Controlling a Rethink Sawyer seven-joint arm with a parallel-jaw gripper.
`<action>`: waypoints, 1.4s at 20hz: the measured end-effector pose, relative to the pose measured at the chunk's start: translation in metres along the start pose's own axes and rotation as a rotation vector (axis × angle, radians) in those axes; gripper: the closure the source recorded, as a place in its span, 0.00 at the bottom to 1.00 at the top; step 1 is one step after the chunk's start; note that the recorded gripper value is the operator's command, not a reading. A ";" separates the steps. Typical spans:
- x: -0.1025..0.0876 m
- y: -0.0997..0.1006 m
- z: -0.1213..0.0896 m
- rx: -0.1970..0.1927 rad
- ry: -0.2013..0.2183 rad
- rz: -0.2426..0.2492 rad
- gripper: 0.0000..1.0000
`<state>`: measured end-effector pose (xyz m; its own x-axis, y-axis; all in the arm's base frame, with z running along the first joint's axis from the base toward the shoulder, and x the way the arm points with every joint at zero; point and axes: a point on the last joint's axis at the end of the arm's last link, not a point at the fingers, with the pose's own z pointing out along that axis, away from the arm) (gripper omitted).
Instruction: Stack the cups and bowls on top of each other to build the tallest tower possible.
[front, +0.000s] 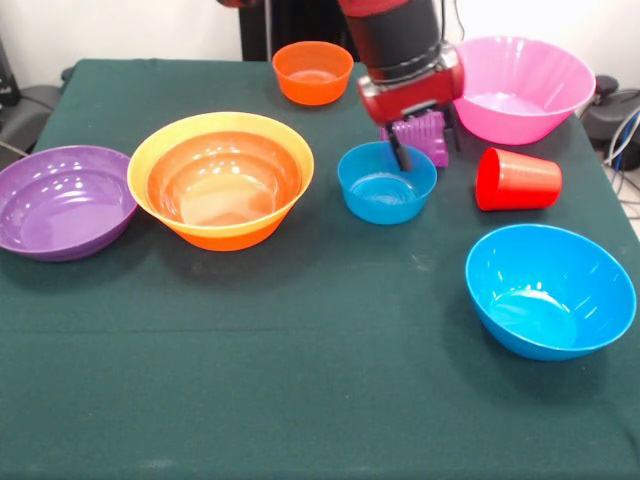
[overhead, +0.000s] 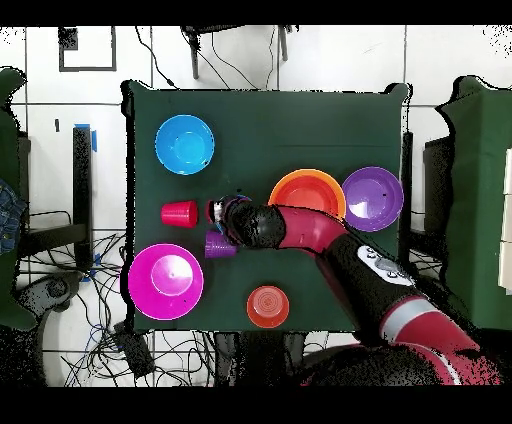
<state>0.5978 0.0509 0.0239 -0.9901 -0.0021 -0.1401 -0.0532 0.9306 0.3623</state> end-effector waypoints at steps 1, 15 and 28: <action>-0.003 -0.008 -0.007 0.007 -0.011 0.009 0.00; 0.000 -0.045 -0.016 -0.137 -0.073 0.114 0.00; 0.007 0.021 0.001 -0.299 -0.089 0.068 0.00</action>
<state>0.5903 0.0706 0.0295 -0.9782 0.1010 -0.1813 -0.0356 0.7788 0.6263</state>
